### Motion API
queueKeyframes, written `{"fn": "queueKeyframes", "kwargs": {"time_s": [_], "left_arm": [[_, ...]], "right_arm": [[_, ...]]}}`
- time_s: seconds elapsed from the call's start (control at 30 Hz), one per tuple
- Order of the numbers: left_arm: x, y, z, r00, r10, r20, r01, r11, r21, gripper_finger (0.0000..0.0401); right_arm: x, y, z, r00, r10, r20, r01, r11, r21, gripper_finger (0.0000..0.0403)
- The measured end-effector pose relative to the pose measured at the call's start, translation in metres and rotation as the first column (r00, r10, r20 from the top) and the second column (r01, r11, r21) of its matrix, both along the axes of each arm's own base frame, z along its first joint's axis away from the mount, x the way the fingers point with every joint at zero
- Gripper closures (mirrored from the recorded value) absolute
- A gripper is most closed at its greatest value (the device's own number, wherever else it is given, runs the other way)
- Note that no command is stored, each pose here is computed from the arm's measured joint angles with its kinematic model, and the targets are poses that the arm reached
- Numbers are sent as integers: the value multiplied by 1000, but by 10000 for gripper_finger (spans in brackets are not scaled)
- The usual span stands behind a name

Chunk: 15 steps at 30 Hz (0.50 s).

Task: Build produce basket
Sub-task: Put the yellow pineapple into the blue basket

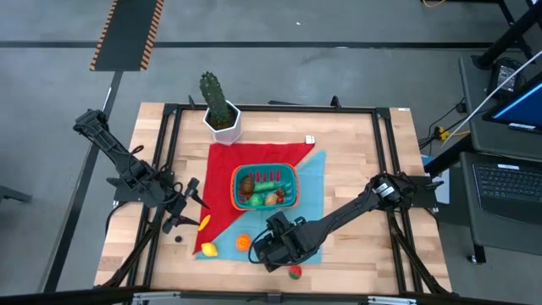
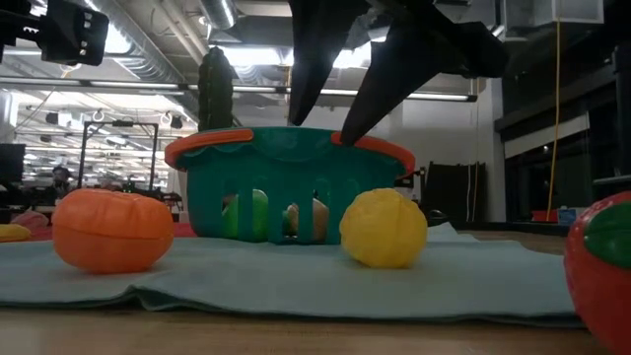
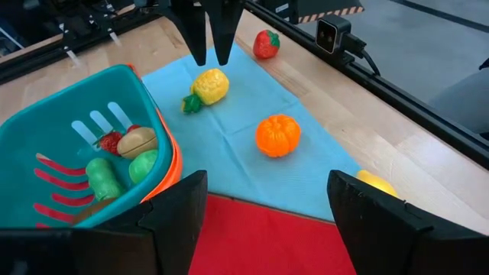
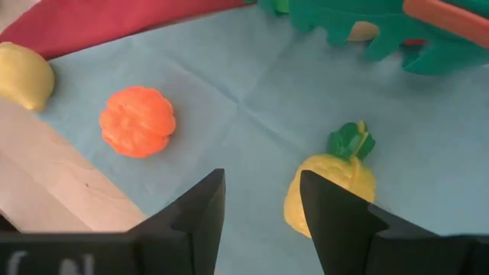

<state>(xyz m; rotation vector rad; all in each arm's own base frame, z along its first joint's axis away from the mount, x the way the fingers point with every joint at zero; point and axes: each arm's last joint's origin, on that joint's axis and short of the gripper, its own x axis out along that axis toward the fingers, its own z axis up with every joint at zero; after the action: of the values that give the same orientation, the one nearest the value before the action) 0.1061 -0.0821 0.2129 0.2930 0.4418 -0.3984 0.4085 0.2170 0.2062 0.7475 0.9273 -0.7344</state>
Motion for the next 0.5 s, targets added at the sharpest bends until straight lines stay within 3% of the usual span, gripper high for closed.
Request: {"fn": "queueKeyframes", "kwargs": {"time_s": [0.3,0.5], "left_arm": [[0,0,0,1000,0,0,0,1000,0,134],[0,0,0,1000,0,0,0,1000,0,137]], "right_arm": [[0,0,0,999,35,-10,-35,999,-16,228],[0,0,0,999,39,-17,-39,999,-2,185]]}}
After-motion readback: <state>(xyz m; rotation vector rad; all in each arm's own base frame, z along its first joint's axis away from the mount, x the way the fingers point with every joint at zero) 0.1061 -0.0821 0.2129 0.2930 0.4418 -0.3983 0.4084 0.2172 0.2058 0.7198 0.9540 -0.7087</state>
